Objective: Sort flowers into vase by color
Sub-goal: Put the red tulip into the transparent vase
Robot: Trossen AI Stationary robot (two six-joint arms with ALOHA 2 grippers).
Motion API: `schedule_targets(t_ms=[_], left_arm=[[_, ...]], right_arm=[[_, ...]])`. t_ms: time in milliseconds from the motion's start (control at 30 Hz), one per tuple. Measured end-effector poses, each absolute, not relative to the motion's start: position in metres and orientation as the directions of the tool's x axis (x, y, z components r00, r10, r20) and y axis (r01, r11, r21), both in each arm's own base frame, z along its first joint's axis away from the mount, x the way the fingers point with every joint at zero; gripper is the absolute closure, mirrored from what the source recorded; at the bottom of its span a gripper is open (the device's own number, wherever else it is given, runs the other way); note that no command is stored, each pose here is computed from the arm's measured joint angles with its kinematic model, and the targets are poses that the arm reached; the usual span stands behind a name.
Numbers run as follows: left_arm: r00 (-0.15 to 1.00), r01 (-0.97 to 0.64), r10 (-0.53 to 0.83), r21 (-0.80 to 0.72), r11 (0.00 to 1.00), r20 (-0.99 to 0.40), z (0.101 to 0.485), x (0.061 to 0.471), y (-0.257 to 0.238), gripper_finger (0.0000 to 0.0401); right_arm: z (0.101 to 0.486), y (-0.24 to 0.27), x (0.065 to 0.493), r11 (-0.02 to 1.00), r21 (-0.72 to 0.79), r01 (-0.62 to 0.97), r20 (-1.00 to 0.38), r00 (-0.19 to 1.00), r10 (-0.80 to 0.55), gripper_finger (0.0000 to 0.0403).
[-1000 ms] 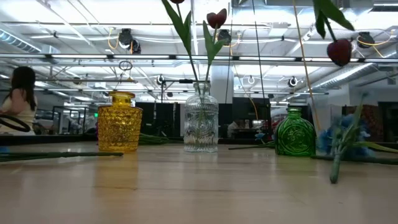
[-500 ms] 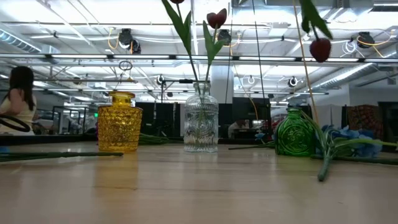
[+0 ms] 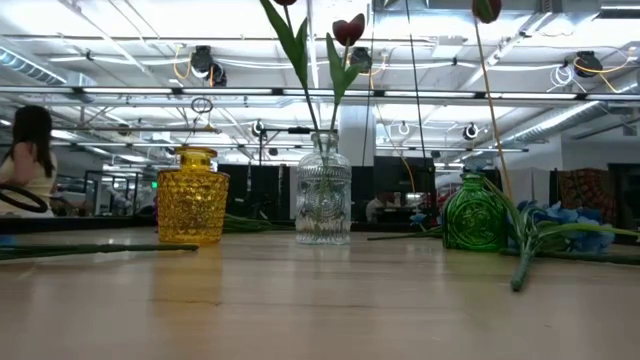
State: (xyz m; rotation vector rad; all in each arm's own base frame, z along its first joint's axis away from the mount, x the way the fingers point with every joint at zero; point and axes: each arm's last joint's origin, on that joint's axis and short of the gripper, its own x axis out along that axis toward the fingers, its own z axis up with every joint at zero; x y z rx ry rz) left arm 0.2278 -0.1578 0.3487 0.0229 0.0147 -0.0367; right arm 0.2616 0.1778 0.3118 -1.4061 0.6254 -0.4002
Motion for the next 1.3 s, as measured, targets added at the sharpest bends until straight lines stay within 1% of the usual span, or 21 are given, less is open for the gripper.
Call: schedule_targets(t_ms=[133,300,367,433,567,667,800,1033,1300], left_arm=[[0.994,0.042,-0.039,0.029,0.999,-0.104,0.35,0.243,-0.17,0.0194],[0.992,0.028,-0.03,-0.018,0.999,-0.122,0.352,0.263,-0.184,0.0194],[0.988,0.006,-0.011,-0.034,0.999,-0.151,0.35,0.273,-0.186,0.0194],[0.98,-0.031,0.027,-0.021,0.999,-0.196,0.344,0.28,-0.186,0.0194],[0.954,-0.149,0.148,0.016,0.989,-0.262,0.34,0.287,-0.182,0.0194],[0.94,-0.188,0.184,0.013,0.982,-0.289,0.336,0.289,-0.179,0.0194],[0.935,-0.204,0.195,-0.001,0.979,-0.295,0.336,0.289,-0.177,0.0194],[0.913,-0.231,0.212,-0.013,0.973,-0.35,0.329,0.289,-0.171,0.0194],[0.918,-0.169,0.133,-0.066,0.983,-0.375,0.329,0.293,-0.168,0.0196]], right_arm=[[0.313,0.177,0.263,0.131,-0.986,-0.107,-0.165,0.776,-0.608,0.0402],[0.31,0.176,0.269,0.141,-0.985,-0.096,-0.164,0.77,-0.617,0.0402],[0.308,0.176,0.272,0.143,-0.985,-0.094,-0.163,0.766,-0.622,0.0402],[0.308,0.175,0.274,0.149,-0.985,-0.087,-0.162,0.763,-0.625,0.0402],[0.308,0.172,0.277,0.151,-0.985,-0.082,-0.16,0.757,-0.634,0.0402],[0.309,0.171,0.277,0.148,-0.985,-0.083,-0.159,0.756,-0.634,0.0402],[0.309,0.169,0.279,0.148,-0.985,-0.087,-0.162,0.754,-0.637,0.0402],[0.311,0.167,0.282,0.157,-0.985,-0.067,-0.153,0.754,-0.639,0.0402],[0.312,0.167,0.282,0.154,-0.986,-0.07,-0.153,0.755,-0.638,0.0403]])
